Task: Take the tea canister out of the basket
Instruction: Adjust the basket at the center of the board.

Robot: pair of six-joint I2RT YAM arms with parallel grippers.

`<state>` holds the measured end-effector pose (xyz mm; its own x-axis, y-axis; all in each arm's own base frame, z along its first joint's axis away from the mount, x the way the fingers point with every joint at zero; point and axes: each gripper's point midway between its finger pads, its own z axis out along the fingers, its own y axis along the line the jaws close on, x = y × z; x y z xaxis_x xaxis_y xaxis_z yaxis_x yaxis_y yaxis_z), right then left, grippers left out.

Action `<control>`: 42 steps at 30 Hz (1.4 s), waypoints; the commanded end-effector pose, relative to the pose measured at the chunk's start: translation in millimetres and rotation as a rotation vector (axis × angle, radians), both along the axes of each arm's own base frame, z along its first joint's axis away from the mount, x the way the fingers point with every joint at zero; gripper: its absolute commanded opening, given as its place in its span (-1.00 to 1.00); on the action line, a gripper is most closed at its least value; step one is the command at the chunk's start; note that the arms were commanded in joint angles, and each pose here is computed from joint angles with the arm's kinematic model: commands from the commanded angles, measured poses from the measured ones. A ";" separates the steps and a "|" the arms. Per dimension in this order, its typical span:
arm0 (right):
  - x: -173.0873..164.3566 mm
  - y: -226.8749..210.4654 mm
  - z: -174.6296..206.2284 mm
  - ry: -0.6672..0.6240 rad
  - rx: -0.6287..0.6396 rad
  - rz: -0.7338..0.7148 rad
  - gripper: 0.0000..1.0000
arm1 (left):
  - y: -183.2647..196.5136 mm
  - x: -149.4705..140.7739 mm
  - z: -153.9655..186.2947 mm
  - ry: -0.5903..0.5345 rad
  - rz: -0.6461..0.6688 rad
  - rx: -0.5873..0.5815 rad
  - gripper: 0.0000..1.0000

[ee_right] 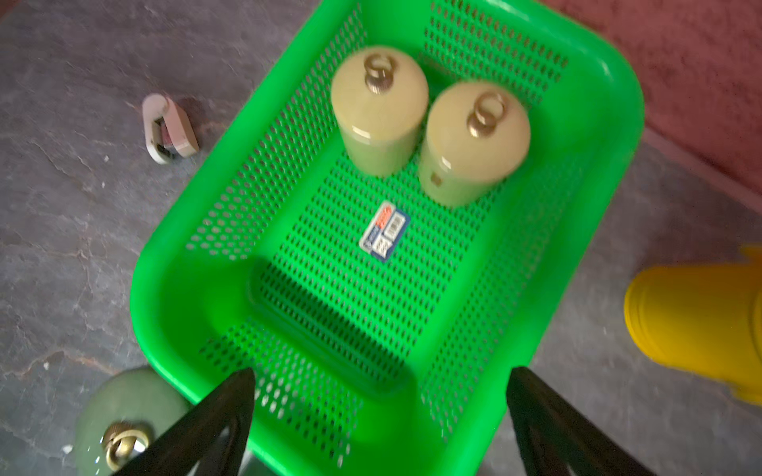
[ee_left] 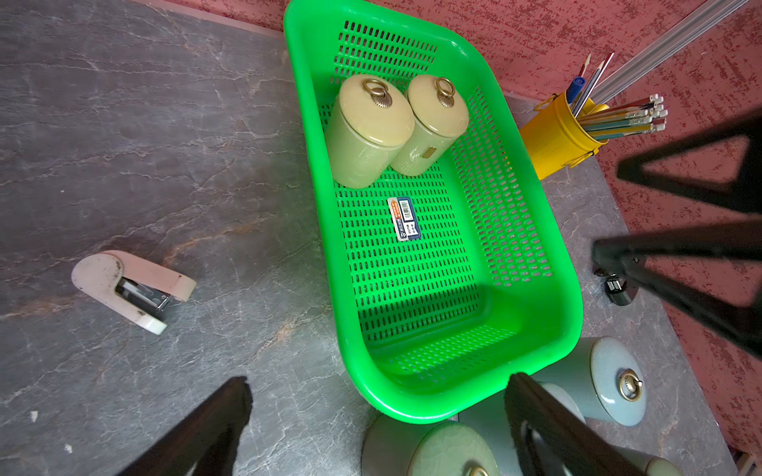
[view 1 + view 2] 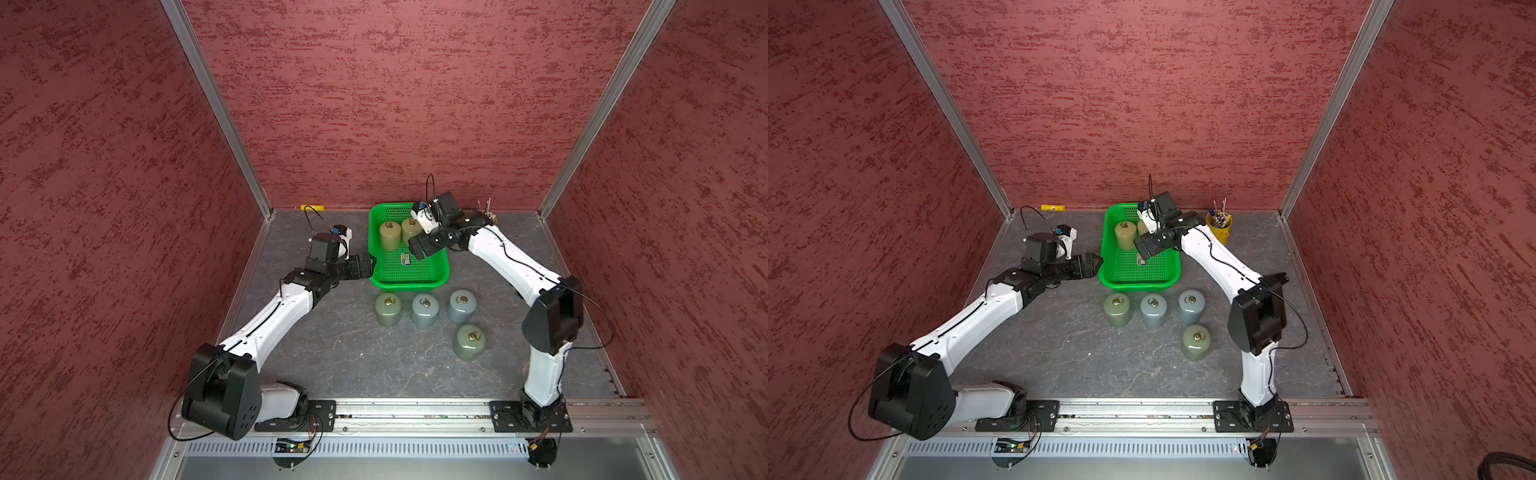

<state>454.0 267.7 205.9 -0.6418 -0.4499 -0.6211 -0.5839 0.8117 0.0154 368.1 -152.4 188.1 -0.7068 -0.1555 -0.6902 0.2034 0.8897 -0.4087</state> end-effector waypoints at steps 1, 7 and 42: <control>29.7 8.5 -6.2 -0.034 0.019 0.074 0.98 | -2.5 5.5 5.3 -0.019 -0.017 -0.012 0.99; 72.8 18.5 -11.7 -0.070 0.058 0.084 0.98 | -8.5 10.7 -8.1 0.036 -0.043 -0.018 0.96; 118.9 11.3 -42.1 -0.084 0.085 0.021 0.97 | -18.2 58.4 -74.5 0.217 -0.041 0.104 0.18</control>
<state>572.1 278.6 132.2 -0.6116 -0.4333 -0.6620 -0.6013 0.7983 0.0331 419.9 -169.0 110.4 -0.8522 -0.0696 -0.5186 0.1475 0.9189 -0.3658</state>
